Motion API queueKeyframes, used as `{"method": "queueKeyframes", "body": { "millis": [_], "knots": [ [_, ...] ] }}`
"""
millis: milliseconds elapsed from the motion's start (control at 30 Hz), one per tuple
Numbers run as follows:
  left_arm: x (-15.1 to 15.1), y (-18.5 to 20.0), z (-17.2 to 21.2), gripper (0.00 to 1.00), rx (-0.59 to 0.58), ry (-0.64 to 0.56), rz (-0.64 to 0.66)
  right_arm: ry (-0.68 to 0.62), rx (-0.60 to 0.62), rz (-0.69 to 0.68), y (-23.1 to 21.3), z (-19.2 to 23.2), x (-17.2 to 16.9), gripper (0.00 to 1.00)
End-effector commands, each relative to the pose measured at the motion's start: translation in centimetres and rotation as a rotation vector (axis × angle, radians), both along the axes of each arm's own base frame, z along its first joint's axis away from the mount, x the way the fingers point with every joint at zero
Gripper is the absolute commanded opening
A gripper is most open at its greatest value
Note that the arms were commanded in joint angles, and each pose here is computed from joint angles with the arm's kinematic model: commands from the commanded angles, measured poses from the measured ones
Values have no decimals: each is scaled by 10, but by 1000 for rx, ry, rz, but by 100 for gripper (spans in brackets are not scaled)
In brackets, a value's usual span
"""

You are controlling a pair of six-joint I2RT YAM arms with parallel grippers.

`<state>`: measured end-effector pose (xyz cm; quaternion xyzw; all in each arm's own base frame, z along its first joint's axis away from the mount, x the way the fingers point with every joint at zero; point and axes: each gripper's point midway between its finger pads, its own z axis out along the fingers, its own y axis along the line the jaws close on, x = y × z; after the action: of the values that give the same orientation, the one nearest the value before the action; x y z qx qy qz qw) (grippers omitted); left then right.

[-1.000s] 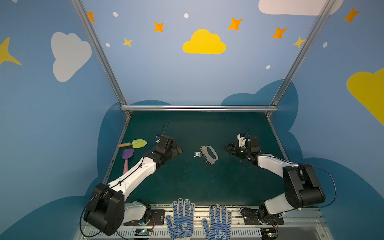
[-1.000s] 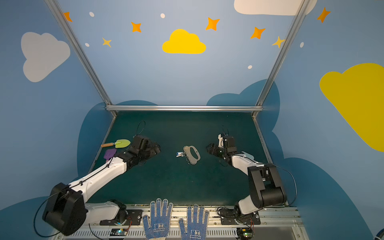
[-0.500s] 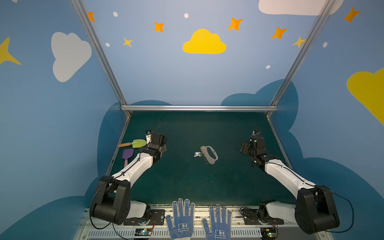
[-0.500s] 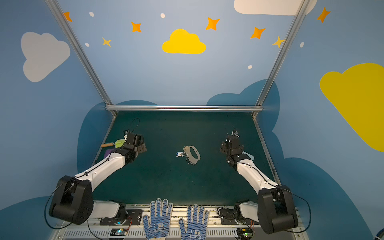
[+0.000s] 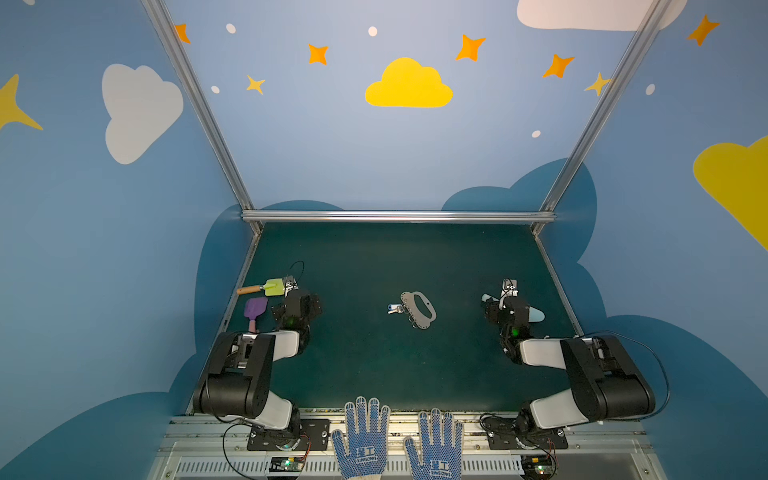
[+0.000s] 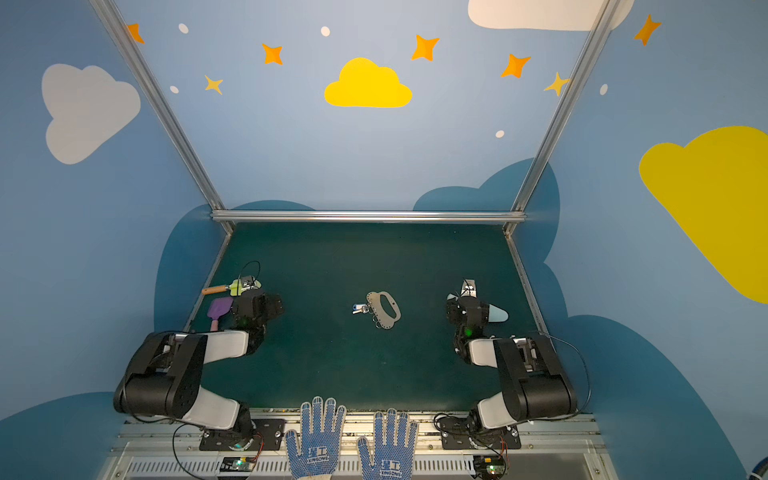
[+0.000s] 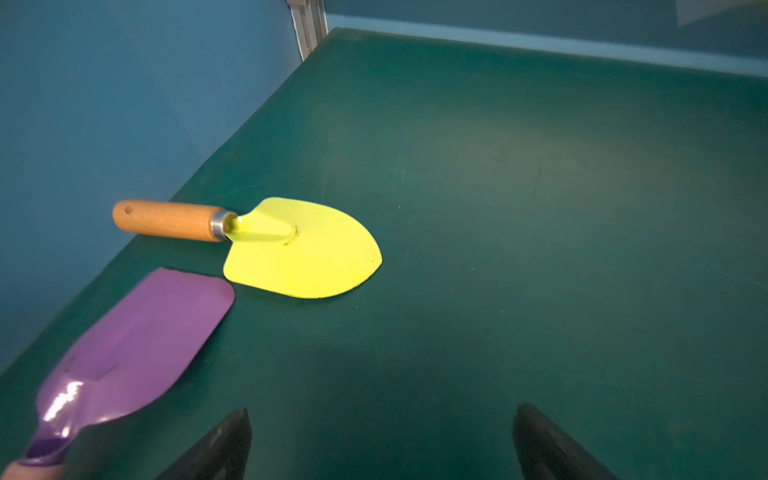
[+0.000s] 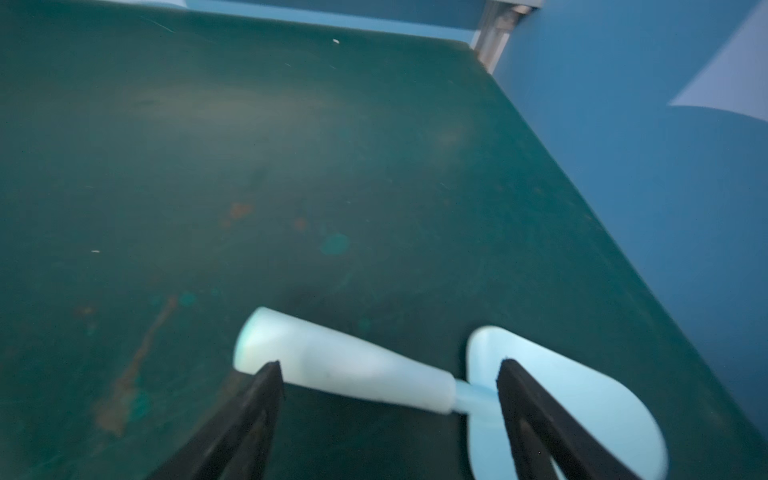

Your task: Put the keys on the keyring

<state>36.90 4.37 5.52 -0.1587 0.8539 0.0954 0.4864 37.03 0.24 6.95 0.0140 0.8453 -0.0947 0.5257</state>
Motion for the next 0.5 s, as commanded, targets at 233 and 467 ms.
{"method": "queueKeyframes", "body": {
  "millis": [233, 467],
  "knots": [
    [20, -10, 28, 99, -25, -108, -98, -81, 85, 113, 14, 22, 22, 91],
    [20, -10, 28, 99, -24, -110, -97, -64, 121, 139, 14, 21, 26, 92]
  ]
}}
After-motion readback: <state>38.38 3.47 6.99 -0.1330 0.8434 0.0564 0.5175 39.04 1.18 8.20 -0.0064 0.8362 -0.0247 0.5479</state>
